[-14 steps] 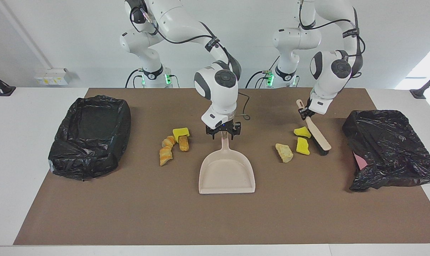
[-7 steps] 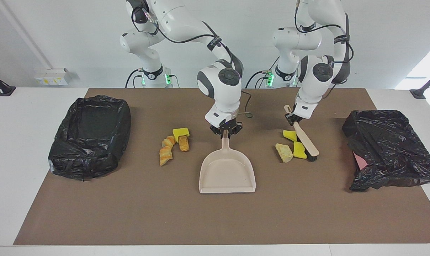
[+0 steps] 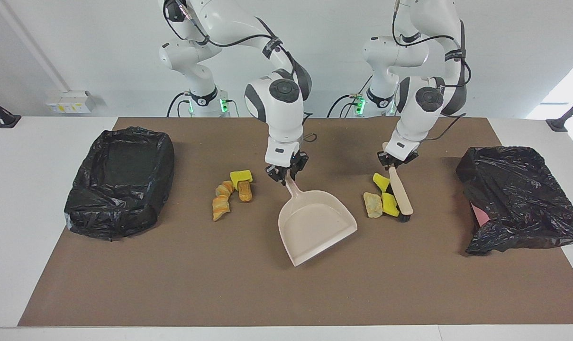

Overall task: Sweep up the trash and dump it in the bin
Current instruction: 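Sweep the yellow sponges into the dustpan with the left gripper's brush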

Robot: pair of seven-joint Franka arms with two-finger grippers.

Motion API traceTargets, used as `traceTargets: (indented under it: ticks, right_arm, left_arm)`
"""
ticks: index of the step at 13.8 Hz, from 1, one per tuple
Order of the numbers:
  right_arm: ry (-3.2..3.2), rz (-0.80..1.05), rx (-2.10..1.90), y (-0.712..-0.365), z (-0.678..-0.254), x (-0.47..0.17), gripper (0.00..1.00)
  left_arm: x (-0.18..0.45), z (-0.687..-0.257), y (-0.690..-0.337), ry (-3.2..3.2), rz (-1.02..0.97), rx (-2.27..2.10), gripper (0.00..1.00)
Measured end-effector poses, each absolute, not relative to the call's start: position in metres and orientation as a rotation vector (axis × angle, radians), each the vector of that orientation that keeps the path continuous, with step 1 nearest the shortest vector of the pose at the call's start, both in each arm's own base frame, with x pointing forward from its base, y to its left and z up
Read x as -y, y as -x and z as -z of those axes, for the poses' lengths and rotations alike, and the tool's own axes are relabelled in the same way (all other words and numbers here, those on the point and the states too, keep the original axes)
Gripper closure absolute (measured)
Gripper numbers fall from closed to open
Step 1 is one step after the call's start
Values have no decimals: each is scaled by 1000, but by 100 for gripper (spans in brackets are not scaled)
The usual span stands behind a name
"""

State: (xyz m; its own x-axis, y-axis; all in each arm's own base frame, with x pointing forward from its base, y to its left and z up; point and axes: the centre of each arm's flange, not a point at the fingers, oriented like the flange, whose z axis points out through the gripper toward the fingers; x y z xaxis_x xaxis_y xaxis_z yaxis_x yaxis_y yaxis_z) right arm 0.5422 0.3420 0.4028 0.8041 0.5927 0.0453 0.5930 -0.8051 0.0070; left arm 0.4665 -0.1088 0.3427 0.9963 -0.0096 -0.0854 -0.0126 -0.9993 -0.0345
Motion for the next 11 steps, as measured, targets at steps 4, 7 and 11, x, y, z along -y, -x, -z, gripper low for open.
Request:
traceTargets:
  ticks: [4, 7, 11]
  right_arm:
    - [2733, -25, 1610, -518, -395, -324, 69]
    - [2528, -53, 1911, -513, -389, -322, 69]
    - [2509, -132, 1929, -493, -378, -339, 69]
  left_arm:
    - [110, -342, -465, 3102, -145, -49, 74]
    - [113, -341, -463, 3096, -168, -65, 74]
    - [127, -340, -457, 3086, -192, -194, 74]
